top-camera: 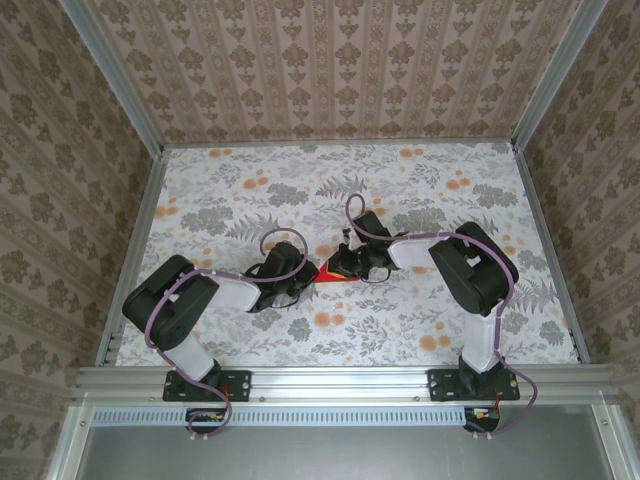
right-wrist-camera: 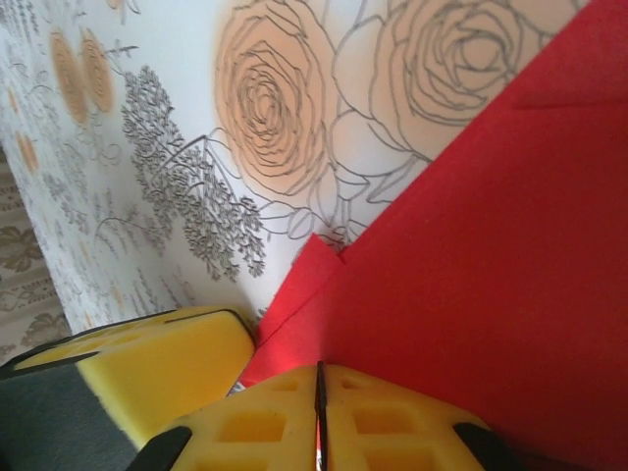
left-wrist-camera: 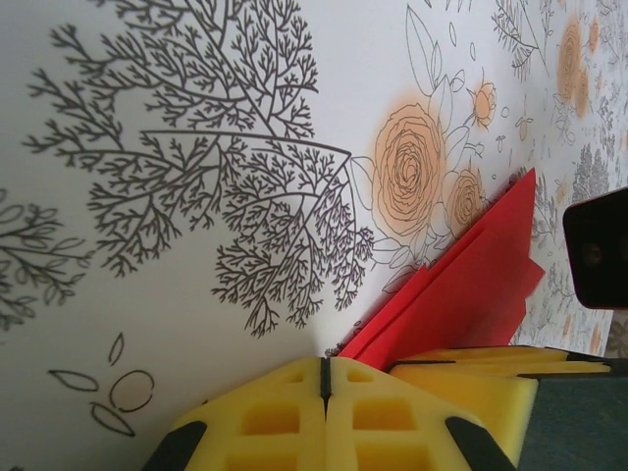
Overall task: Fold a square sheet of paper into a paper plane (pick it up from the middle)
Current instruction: Fourth fold the wing at the center of the table.
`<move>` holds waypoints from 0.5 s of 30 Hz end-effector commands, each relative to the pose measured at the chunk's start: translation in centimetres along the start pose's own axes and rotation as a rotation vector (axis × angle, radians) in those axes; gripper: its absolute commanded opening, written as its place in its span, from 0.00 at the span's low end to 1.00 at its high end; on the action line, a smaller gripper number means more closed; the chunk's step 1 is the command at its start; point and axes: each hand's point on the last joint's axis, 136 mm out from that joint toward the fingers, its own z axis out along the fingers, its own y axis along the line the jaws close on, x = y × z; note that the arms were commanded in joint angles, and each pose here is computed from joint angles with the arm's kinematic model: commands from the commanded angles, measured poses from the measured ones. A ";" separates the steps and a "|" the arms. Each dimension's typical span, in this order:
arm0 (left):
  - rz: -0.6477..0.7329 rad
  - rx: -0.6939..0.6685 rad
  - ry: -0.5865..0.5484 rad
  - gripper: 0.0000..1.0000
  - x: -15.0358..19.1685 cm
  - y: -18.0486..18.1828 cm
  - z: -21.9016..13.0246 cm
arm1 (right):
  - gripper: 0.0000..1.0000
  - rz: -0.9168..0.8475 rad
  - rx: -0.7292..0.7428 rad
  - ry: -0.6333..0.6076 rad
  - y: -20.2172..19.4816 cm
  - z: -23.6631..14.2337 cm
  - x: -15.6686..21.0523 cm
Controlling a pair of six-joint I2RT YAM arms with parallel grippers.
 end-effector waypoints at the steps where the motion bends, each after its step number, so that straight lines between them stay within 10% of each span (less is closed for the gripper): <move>1: -0.025 -0.205 0.028 0.00 0.9 5.8 -0.2 | 0.10 0.020 0.031 0.012 -0.9 0.6 0.2; 15: 0.162 0.101 0.078 0.09 0.5 -3.1 -0.8 | 0.09 0.087 0.081 -0.024 -2.9 -0.2 -0.4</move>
